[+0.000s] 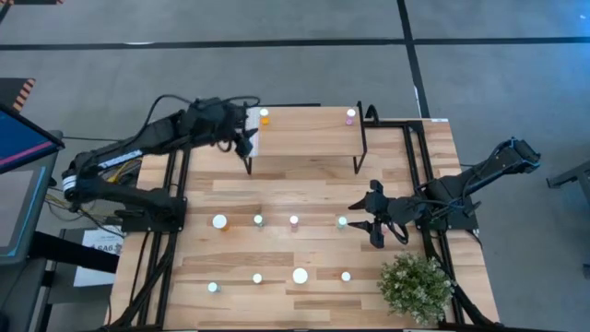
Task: Pick and place medicine bottles onto shelf by color
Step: Put the top right green pill bottle on the shelf
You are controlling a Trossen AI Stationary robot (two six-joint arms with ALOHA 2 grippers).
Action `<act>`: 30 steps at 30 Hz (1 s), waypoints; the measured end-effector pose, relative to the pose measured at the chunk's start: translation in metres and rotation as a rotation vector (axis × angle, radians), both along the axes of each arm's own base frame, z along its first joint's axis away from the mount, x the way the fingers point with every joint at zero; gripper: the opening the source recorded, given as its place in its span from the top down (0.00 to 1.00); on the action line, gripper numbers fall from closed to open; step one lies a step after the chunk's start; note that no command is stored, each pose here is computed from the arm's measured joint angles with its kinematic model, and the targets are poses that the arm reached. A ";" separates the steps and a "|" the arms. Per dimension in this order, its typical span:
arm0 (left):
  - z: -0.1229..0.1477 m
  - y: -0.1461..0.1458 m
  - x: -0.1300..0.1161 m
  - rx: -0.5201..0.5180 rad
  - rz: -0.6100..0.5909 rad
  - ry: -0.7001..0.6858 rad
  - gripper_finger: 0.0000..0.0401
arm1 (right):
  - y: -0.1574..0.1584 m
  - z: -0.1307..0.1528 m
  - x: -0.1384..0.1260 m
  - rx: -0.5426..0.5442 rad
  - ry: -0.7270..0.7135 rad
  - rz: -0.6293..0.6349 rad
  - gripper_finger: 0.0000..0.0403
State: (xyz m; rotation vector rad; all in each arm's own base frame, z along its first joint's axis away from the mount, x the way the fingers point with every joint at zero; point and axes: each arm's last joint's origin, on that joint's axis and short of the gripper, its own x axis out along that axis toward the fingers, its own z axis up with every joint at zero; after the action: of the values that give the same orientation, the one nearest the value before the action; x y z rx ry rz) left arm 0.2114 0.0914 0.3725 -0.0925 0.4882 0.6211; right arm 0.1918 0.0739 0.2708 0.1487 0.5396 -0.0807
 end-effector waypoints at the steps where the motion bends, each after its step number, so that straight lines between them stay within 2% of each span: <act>1: -0.002 -0.005 -0.003 0.000 -0.021 -0.021 0.42 | 0.000 0.000 0.000 -0.002 0.000 0.001 0.38; 6: -0.016 -0.029 -0.014 -0.001 -0.142 -0.104 0.42 | -0.001 0.000 0.001 -0.007 -0.005 0.000 0.38; 12: -0.030 -0.044 -0.018 -0.040 -0.253 -0.041 0.42 | 0.000 0.004 0.003 -0.005 -0.040 0.008 0.38; 18: -0.042 -0.059 -0.014 -0.078 -0.380 -0.041 0.46 | 0.000 0.006 0.004 -0.027 -0.061 0.025 0.38; 22: -0.054 -0.069 -0.015 -0.024 -0.402 -0.100 0.51 | 0.000 0.006 0.004 -0.027 -0.062 0.025 0.38; 30: -0.090 -0.085 -0.029 -0.071 -0.434 -0.228 0.57 | 0.000 0.006 0.004 -0.026 -0.065 0.025 0.38</act>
State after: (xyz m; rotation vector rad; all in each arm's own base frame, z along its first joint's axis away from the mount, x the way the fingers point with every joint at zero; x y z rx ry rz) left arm 0.1823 0.0068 0.2822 -0.1187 0.2951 0.1642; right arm 0.1956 0.0743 0.2766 0.1189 0.4758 -0.0581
